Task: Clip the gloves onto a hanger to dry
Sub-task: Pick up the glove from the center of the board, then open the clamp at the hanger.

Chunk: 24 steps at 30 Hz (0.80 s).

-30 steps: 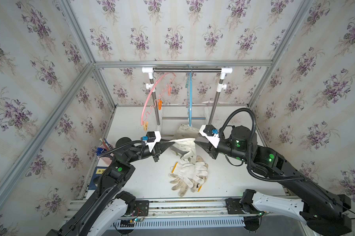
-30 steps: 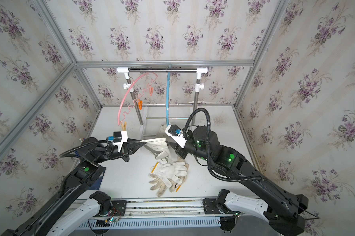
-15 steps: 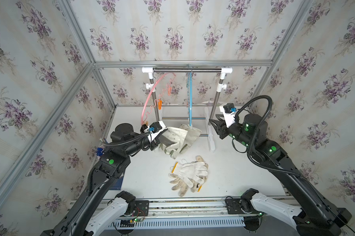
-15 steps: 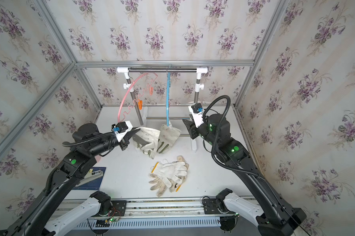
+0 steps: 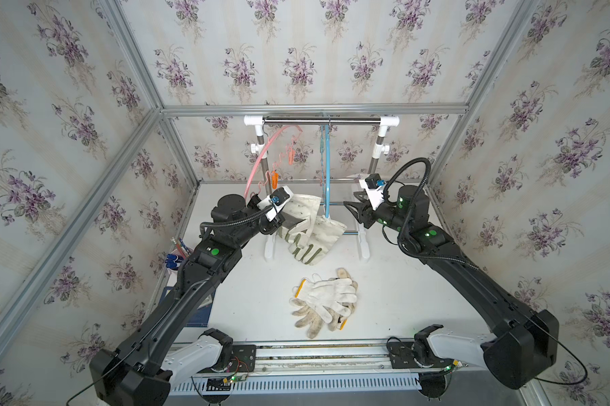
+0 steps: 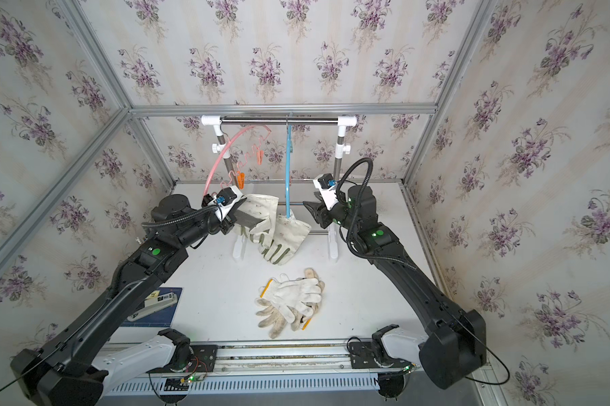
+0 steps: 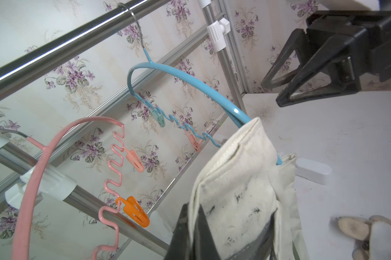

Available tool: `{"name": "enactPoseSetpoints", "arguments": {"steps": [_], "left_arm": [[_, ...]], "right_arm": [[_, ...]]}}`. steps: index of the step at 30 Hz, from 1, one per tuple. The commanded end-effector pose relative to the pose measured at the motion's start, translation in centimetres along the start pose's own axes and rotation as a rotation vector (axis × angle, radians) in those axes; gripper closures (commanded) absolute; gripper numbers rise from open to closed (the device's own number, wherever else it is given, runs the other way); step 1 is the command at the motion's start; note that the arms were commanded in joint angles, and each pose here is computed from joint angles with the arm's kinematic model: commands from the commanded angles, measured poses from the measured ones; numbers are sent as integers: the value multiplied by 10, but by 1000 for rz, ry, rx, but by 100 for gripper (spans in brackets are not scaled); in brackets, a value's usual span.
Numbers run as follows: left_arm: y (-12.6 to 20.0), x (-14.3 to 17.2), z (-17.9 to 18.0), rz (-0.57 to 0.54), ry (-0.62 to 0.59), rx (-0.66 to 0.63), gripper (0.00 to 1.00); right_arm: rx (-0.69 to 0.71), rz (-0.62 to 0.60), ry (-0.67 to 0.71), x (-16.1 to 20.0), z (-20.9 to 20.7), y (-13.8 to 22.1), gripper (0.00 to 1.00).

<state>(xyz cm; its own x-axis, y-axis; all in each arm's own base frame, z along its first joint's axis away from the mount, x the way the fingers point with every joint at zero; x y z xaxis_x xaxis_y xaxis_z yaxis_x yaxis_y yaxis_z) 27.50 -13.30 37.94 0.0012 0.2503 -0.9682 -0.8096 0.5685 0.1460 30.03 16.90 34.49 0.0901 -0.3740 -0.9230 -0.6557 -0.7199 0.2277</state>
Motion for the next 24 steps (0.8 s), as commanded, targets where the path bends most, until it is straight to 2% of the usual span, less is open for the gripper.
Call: {"name": "enactPoseSetpoints", "arguments": {"steps": [1,6,9,16,20,24], "left_arm": [[-12,-10,16,-32,20,-135,100],[-34,-7,26,0,3,-199,100],[-46,-5,29,9,-7,-194,100],[-70,2,32,10,0,-184,100],[-87,16,31,29,12,-175,100],[-94,24,33,48,12,-193,100]], "right_arm": [[-2,-17,124,-1,-6,-15,49],[-53,30,261,21,-9,-43,43],[-96,37,354,31,-11,-56,41],[-66,-44,366,47,-37,-69,38],[-131,-77,389,55,-40,-85,38],[-129,-143,407,54,-45,-98,36]]}}
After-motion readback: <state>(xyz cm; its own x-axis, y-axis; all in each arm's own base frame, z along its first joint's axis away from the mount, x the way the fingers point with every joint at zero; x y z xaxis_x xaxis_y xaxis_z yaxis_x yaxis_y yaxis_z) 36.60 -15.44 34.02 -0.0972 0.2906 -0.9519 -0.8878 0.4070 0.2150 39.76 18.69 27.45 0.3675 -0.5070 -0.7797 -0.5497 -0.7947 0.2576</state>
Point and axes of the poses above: each gripper's point midway between its finger pads, its own y axis back along the fingers, its own z axis along the line the jaws close on, x = y × z, the point moved 9 cm from there along y, back along the fingers, and after that the axes turned 15 degrees about y, right-handed, at the moved point
